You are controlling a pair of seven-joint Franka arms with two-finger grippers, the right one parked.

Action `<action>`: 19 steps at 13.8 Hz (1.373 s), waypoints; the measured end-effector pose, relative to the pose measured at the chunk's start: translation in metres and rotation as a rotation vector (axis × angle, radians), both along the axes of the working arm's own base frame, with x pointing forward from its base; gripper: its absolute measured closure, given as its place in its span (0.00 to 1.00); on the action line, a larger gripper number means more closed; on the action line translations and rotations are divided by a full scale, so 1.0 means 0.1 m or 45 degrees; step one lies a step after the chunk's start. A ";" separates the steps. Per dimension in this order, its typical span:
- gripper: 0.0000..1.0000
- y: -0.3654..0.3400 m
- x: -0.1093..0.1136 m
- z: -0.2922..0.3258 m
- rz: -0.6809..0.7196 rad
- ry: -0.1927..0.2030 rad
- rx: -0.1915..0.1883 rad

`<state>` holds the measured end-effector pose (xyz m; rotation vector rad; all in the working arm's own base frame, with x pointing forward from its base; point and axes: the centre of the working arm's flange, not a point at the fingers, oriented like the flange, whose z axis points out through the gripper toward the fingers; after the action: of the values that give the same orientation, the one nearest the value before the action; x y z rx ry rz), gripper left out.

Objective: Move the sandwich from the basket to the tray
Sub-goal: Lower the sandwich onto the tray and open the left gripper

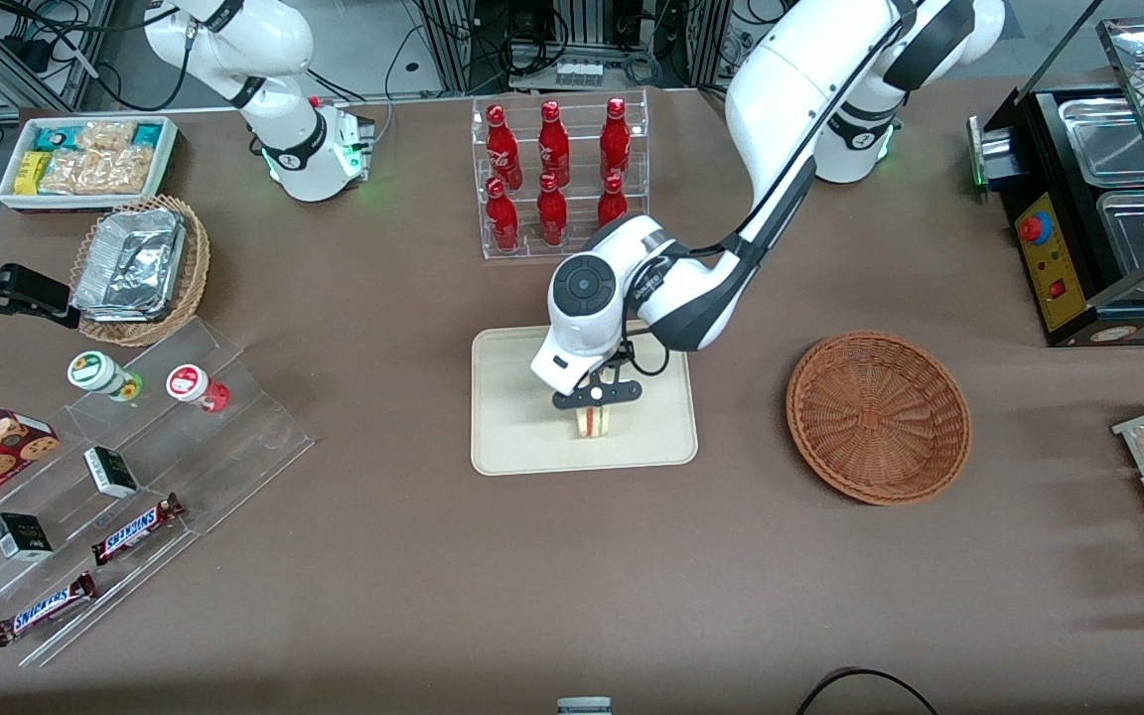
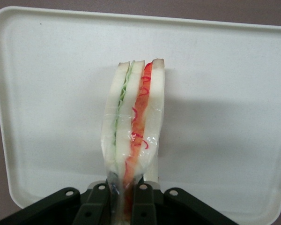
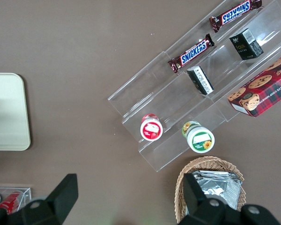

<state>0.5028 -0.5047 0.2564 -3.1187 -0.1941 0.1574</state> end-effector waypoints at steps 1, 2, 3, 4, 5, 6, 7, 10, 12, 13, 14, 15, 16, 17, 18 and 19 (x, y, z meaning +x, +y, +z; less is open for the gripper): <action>0.85 -0.01 0.01 -0.03 0.001 0.002 0.001; 0.85 -0.01 0.01 -0.04 0.001 0.004 0.001; 0.85 -0.01 0.00 -0.06 0.005 0.007 0.003; 0.85 -0.02 0.01 -0.07 0.016 0.007 0.003; 0.85 -0.02 0.02 -0.08 0.035 0.007 0.003; 0.85 -0.03 0.03 -0.09 0.050 0.006 0.003; 0.85 -0.03 0.04 -0.11 0.062 0.008 0.004; 0.85 -0.03 0.04 -0.17 0.077 0.016 0.010; 0.81 -0.04 0.04 -0.17 0.082 0.016 0.010; 0.74 -0.04 0.04 -0.17 0.083 0.014 0.008; 0.66 -0.04 0.05 -0.16 0.086 0.012 0.006; 0.56 -0.05 0.06 -0.14 0.088 0.009 0.003; 0.47 -0.05 0.07 -0.12 0.090 0.005 -0.001; 0.36 -0.06 0.08 -0.10 0.092 0.001 -0.005; 0.25 -0.07 0.10 -0.06 0.095 -0.003 -0.009; 0.15 -0.08 0.13 -0.01 0.098 -0.007 -0.012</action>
<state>0.5155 -0.5125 0.2556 -3.1229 -0.3146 0.1513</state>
